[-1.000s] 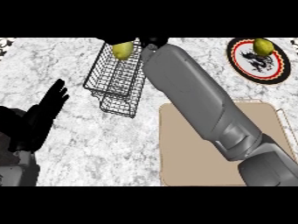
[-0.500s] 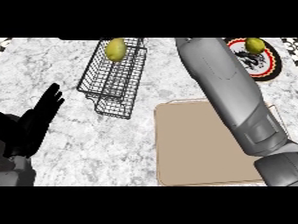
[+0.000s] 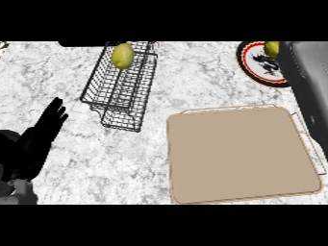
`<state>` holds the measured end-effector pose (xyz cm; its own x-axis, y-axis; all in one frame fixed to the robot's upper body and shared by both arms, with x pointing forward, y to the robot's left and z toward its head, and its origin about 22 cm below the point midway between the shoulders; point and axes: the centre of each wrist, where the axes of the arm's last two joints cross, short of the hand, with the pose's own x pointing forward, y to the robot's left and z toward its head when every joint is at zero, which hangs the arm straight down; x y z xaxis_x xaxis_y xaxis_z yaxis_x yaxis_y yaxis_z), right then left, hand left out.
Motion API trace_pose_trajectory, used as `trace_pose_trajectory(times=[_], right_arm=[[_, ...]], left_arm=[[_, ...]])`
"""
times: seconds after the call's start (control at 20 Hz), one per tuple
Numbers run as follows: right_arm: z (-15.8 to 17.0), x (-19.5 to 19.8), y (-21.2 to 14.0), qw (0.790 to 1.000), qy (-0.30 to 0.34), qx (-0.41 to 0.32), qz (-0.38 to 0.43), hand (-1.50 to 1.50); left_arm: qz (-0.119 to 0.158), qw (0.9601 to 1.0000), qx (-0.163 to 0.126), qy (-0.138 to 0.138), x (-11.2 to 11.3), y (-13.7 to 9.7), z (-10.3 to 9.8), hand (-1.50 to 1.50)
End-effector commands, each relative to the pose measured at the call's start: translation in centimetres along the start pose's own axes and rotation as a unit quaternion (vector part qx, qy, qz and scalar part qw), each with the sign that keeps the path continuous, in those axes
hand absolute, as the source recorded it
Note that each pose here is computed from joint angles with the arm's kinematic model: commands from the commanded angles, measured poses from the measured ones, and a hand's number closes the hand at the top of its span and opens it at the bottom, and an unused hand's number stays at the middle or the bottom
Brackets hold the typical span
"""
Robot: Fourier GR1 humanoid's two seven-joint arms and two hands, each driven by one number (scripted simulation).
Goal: Pick the lemon from the tray and place it in the tiered basket
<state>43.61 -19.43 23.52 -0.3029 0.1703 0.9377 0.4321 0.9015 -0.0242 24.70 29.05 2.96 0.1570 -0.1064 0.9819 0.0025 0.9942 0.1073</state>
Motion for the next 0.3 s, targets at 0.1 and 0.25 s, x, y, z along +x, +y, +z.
trace_pose_trajectory(times=[0.1, 0.25], right_arm=[[-1.9, 0.7, -8.5, 1.000, -0.010, -0.012, 0.010, -1.50], [-2.0, 0.2, -12.0, 1.000, -0.017, 0.012, 0.008, -1.50]], left_arm=[[0.005, 1.0000, 0.002, 0.005, 0.9, 0.6, 1.1, 0.00], [0.001, 0.9999, -0.010, -0.003, 0.4, -1.1, -0.8, 0.00]])
